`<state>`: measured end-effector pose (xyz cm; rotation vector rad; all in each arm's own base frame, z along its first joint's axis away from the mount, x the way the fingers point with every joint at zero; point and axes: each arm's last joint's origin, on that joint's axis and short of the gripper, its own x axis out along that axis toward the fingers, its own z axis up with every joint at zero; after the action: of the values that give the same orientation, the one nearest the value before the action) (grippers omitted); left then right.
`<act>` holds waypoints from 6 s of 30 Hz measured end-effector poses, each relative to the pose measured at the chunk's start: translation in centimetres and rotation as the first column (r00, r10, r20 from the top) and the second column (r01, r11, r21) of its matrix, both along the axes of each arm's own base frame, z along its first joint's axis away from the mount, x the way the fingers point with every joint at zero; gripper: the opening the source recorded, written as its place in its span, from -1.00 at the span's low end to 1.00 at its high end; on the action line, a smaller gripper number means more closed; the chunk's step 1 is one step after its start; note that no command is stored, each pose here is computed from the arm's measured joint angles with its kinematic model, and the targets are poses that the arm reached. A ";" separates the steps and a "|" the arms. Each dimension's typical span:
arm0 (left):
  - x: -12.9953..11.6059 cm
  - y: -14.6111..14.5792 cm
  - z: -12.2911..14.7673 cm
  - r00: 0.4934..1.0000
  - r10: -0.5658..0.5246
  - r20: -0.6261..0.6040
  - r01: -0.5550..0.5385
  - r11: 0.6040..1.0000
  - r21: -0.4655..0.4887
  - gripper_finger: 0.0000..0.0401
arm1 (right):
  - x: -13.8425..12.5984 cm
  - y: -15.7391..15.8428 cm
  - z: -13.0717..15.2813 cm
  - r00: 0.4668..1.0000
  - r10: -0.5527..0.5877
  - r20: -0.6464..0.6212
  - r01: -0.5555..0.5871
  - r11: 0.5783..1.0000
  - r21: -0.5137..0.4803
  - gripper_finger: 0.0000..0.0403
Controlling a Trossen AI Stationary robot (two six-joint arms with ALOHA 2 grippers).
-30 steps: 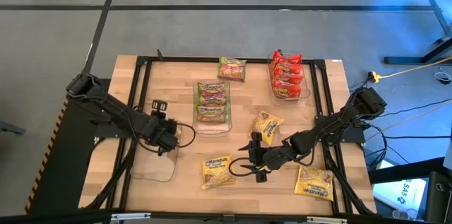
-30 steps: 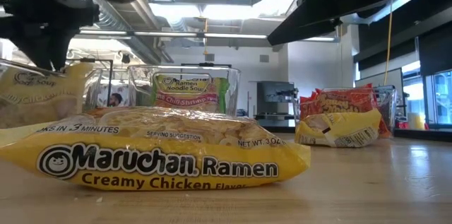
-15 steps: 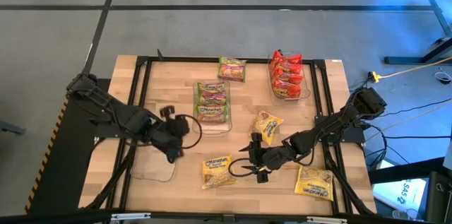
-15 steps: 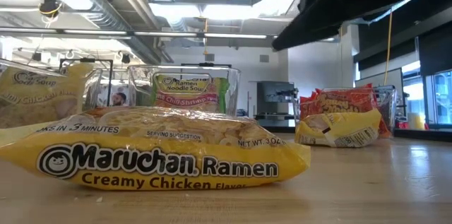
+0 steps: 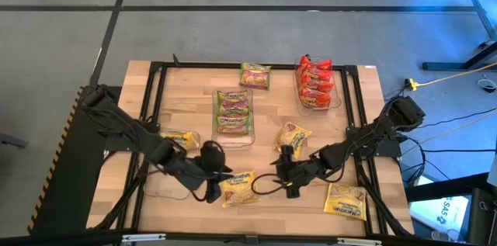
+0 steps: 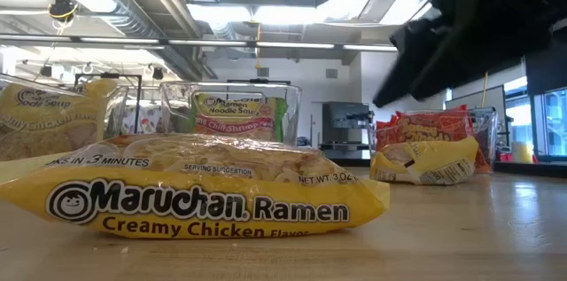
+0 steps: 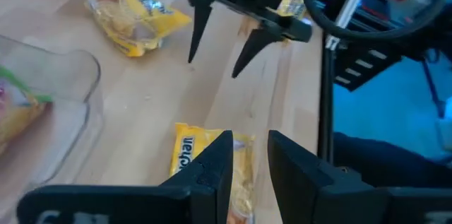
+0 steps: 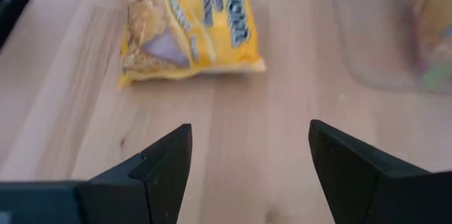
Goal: Sort Maruchan noodles
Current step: Put the left yellow noodle pack into the bottom left transparent bin
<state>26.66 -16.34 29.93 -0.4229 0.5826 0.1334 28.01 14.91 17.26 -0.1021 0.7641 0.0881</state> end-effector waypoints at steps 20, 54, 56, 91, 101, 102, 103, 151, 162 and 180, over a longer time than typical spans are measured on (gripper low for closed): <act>3.6 -3.5 -10.3 0.926 -0.094 -0.366 0.046 0.990 -0.137 -0.19 | -0.7 4.4 -3.2 0.975 -0.071 0.209 0.022 0.973 0.228 0.25; 4.1 -2.5 -9.5 0.938 0.021 -0.346 -0.105 0.968 -0.227 -0.19 | 0.2 6.2 -3.9 0.986 -0.165 0.034 0.150 0.953 0.262 0.25; 4.4 -1.5 -9.9 0.920 0.064 -0.386 -0.155 0.965 -0.211 -0.19 | 0.4 6.4 -4.3 0.986 -0.163 0.048 0.144 0.952 0.272 0.25; 5.4 2.1 -14.7 0.910 0.092 -0.403 -0.233 0.919 -0.317 0.12 | 1.1 6.9 -8.8 0.957 -0.216 0.192 0.210 0.976 0.052 0.25; 5.4 1.9 -15.5 0.953 0.035 -0.300 -0.189 0.843 -0.503 0.12 | 1.1 6.9 -9.4 0.959 -0.208 0.191 0.207 0.978 0.026 0.25; 5.2 1.9 -15.8 0.949 0.040 -0.312 -0.201 0.839 -0.505 0.12 | 1.1 6.9 -9.4 0.960 -0.204 0.191 0.204 0.979 0.023 0.25; 5.0 2.0 -16.1 0.944 0.048 -0.326 -0.218 0.835 -0.506 0.12 | 1.1 6.9 -9.4 0.961 -0.202 0.190 0.202 0.979 0.021 0.25; 6.9 1.3 -17.1 0.995 -0.002 -0.104 -0.060 0.804 -0.591 -0.32 | 1.3 6.9 -9.3 0.960 -0.195 0.201 0.193 0.981 0.027 0.25; 6.9 1.1 -16.8 0.996 -0.067 -0.063 0.017 0.812 -0.583 -0.56 | 2.1 8.7 -7.9 0.983 -0.109 0.145 0.120 0.990 -0.074 0.25; 6.8 0.8 -16.8 0.987 -0.154 -0.032 0.114 0.840 -0.531 -0.97 | 2.3 11.2 -5.2 0.997 -0.064 0.040 0.071 0.977 -0.202 0.25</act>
<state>33.50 -15.51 13.17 -0.9159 0.7200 -0.1559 30.34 26.10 12.08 -0.2709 0.7413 -0.0566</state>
